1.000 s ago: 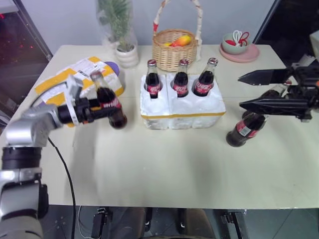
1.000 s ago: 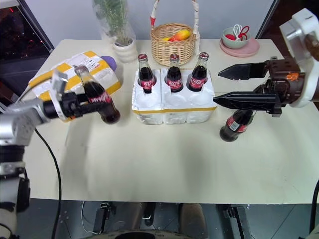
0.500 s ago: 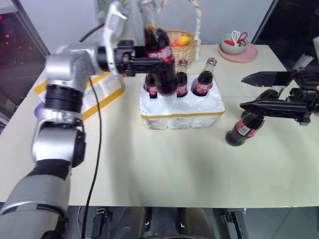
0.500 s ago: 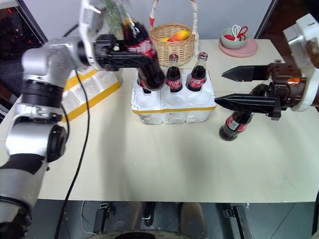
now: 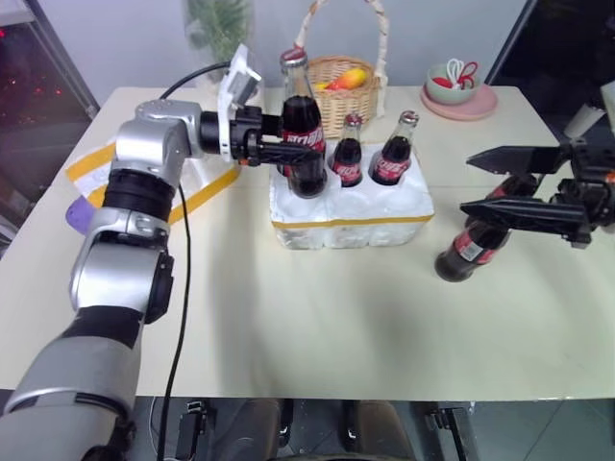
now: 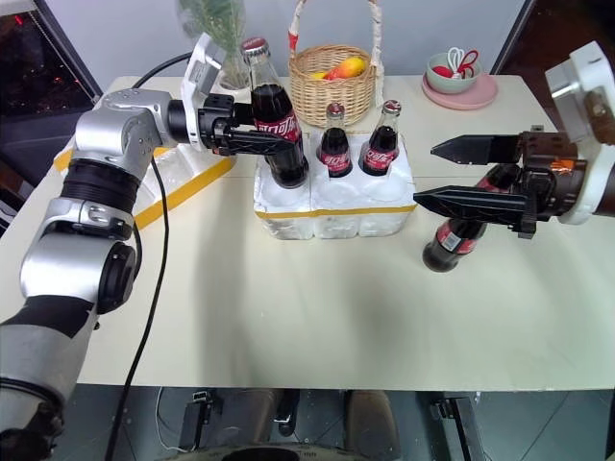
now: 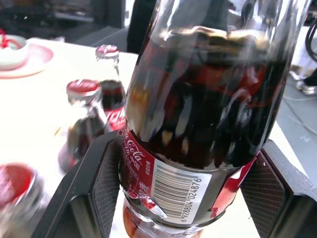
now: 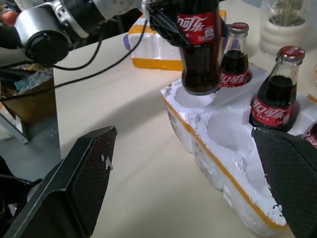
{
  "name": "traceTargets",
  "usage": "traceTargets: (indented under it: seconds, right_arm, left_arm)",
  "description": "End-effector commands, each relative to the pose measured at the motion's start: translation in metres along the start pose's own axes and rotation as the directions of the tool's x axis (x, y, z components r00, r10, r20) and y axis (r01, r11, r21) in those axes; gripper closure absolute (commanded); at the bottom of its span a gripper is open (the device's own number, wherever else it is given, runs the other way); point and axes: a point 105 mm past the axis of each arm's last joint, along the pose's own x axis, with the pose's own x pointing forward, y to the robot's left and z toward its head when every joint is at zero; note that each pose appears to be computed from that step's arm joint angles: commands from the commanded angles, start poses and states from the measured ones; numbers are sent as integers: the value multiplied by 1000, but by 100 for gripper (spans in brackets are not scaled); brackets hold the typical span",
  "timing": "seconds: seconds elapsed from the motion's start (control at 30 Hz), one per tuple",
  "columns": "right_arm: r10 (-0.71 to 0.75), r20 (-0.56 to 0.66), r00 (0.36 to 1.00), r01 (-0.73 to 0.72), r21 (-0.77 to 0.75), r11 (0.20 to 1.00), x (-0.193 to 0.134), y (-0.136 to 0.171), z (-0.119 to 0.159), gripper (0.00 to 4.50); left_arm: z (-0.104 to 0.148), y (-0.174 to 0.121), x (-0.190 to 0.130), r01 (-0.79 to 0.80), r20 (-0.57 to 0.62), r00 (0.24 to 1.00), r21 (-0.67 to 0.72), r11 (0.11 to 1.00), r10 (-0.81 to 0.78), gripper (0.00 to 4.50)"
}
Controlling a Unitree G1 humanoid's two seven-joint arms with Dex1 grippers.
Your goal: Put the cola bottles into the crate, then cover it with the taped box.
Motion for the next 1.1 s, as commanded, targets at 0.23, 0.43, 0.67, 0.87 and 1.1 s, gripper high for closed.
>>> traceTargets:
  seconds: [0.23,0.43,0.67,0.87,1.1]
  right_arm:
    - [-25,50,998,27,-50,998,-3,2,13,0]
    - [-34,52,998,36,-38,999,-3,2,10,0]
    - [-43,63,997,45,-36,998,0,-2,10,0]
    - [-48,49,998,50,-41,998,1,-2,5,0]
    - [-58,34,998,60,-40,997,5,-4,-2,0]
  left_arm:
    - [-16,-3,3,-15,-24,1000,95,995,18,172]
    - [-31,2,1,-59,-60,996,116,991,66,172]
    - [-30,8,-4,-89,-65,993,106,990,96,172]
    - [-50,10,7,-95,-90,991,64,993,101,172]
    - [-66,10,4,-117,-123,985,49,992,122,172]
